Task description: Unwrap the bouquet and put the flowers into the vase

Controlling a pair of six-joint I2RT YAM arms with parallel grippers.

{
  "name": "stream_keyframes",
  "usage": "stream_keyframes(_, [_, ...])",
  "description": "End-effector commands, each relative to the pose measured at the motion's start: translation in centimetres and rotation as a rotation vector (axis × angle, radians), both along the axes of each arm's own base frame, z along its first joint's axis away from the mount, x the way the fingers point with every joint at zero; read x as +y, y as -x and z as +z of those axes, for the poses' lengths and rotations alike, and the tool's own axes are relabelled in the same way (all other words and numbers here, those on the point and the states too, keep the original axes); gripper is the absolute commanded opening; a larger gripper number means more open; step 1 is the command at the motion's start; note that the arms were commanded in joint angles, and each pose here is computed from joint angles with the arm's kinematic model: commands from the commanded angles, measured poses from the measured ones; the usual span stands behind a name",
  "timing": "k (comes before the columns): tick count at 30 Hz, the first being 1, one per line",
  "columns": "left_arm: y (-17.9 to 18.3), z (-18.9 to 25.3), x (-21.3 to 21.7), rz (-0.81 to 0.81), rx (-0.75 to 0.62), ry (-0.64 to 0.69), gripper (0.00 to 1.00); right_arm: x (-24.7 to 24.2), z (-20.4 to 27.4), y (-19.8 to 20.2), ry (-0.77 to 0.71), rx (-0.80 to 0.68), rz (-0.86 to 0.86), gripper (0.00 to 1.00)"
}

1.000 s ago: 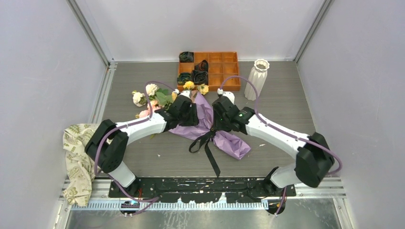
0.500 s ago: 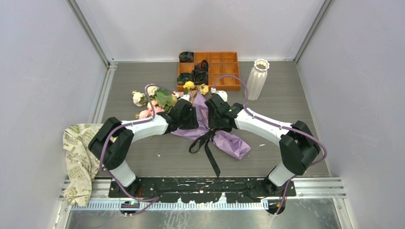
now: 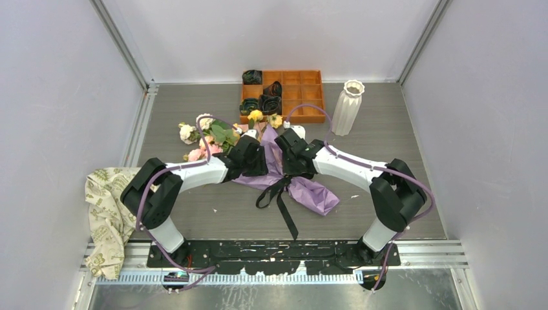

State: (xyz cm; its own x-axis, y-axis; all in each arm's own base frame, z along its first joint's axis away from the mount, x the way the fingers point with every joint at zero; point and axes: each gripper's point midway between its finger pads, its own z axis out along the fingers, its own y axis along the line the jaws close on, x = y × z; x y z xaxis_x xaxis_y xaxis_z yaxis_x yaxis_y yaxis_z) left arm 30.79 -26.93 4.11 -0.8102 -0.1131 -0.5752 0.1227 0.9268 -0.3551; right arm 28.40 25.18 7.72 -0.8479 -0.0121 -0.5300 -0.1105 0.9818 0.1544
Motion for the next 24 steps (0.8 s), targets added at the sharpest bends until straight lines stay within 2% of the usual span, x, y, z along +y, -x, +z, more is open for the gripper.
stream_keyframes(1, [-0.6,0.2,0.3,0.018,-0.022,0.011,0.45,0.9,2.2,-1.5,-0.03,-0.062,-0.024,0.01])
stream_keyframes(4, [-0.6,0.0,0.3,0.021,-0.016,0.007,0.45,0.0,5.4,-2.5,0.002,-0.135,-0.028,0.01])
stream_keyframes(9, [-0.7,-1.1,0.5,0.031,0.002,-0.002,0.45,-1.3,15.8,-3.4,-0.03,-0.317,-0.034,0.01])
stream_keyframes(12, [-0.7,-2.1,0.5,0.026,0.024,0.0,0.45,-2.3,20.4,-3.1,-0.065,-0.397,-0.044,0.01])
stream_keyframes(20, [-0.6,-4.1,1.0,0.034,0.069,-0.022,0.44,-9.2,29.2,-1.5,-0.031,-0.636,-0.204,0.01])
stream_keyframes(24, [-0.4,-4.4,0.9,0.031,0.083,-0.018,0.43,-12.7,30.7,-0.7,0.055,-0.689,-0.29,0.01])
